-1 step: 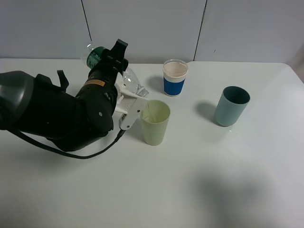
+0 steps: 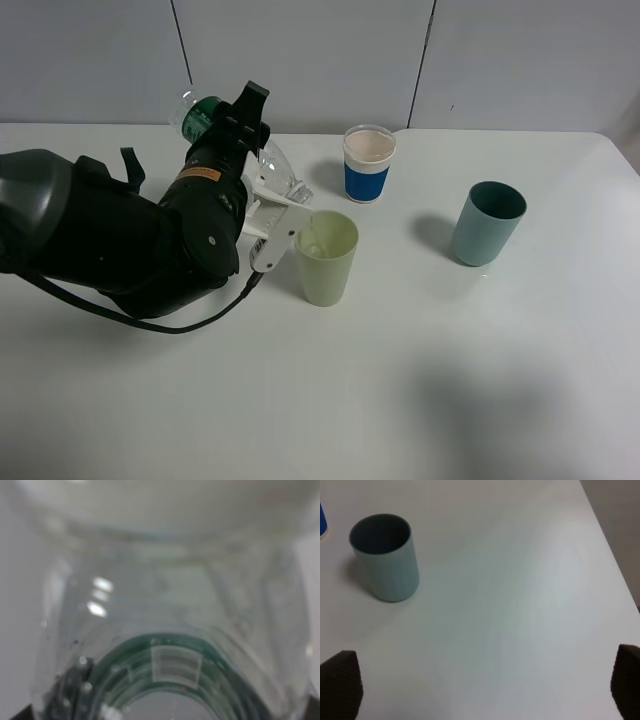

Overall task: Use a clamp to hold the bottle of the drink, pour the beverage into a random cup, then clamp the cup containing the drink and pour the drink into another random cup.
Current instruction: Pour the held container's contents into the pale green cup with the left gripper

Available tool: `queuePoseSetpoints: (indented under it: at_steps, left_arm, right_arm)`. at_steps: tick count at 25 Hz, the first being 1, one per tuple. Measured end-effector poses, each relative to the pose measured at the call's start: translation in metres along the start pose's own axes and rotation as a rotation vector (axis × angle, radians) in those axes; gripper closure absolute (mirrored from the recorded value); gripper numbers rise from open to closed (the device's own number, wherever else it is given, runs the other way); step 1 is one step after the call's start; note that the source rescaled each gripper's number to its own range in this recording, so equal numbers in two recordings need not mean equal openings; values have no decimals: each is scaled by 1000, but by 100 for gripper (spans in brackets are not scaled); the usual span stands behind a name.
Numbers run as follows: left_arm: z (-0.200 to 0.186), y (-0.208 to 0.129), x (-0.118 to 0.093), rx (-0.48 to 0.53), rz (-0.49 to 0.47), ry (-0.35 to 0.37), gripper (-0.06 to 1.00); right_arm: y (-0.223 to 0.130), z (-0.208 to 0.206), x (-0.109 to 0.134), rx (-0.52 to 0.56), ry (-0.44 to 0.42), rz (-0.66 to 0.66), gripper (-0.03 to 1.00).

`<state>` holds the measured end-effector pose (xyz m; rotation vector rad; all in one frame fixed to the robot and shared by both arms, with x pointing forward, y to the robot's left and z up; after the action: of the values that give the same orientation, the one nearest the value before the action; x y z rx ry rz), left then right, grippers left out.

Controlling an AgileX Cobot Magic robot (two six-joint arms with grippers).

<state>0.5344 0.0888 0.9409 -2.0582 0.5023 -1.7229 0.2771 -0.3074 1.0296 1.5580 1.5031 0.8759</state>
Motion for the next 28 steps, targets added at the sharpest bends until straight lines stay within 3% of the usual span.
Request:
queuePoseSetpoints:
  at_steps: [15,28]
  left_arm:
    - [-1,-2,10,-5,15,51,86]
    - [0,-2,16,-12,112,92,86]
  right_arm:
    - [0,0,0,0,0,0,-3]
    - [0,0,0,0,0,0,-3]
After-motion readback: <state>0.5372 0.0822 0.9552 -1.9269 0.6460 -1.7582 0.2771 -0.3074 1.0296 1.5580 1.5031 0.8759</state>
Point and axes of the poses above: a point on each arm's last joint axis where the gripper is mounted, z pointing out along that axis toward the gripper, x along the wrist's bending axis when the last joint is at zero, y = z × x, the point moved 5 cm from there along z, pointing out along that axis toward the gripper, and after that the axes turned 2 degrees about z, right-handed, at the moved point
